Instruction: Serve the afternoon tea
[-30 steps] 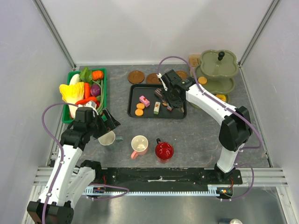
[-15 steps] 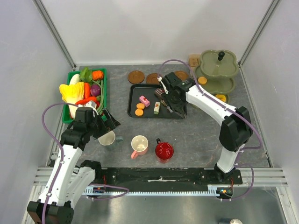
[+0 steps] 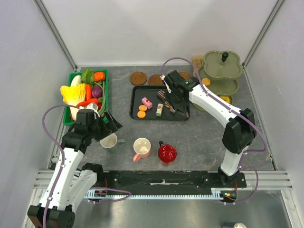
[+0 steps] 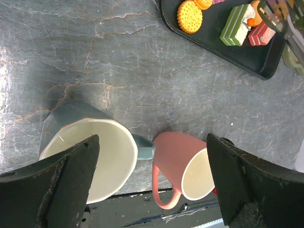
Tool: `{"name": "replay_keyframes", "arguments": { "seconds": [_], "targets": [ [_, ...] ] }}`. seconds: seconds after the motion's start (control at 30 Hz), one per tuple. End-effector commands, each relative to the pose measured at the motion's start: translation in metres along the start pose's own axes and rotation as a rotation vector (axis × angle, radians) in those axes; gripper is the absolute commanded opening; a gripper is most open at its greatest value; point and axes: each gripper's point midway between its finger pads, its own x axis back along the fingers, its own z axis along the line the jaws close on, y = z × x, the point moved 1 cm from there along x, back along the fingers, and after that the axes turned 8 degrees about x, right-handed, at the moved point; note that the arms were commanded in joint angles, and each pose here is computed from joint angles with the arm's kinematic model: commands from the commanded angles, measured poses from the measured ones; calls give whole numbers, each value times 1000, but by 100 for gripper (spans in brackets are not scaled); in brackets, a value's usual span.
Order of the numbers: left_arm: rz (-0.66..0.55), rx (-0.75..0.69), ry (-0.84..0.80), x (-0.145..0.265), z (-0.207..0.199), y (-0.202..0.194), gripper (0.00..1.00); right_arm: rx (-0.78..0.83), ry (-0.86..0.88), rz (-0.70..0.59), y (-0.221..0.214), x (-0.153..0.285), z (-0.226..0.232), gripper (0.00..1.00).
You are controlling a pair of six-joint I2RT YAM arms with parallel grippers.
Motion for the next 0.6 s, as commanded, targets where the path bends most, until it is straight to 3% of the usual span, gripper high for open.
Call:
{"name": "replay_keyframes", "arguments": {
  "seconds": [0.0,0.3,0.43,0.57],
  "targets": [
    [-29,-22,-36,3,-8,8,100,-49,43,-101,34,17,5,57],
    [-27,-23,-37,4,-8,7,99,-224,-23,-150,33,31,-3,57],
    [-25,-23,-41,3,-9,7,99,-267,74,-176,39,30,14,57],
    [-25,-24,-42,3,-9,7,99,-301,55,-153,40,18,15,56]
  ]
}}
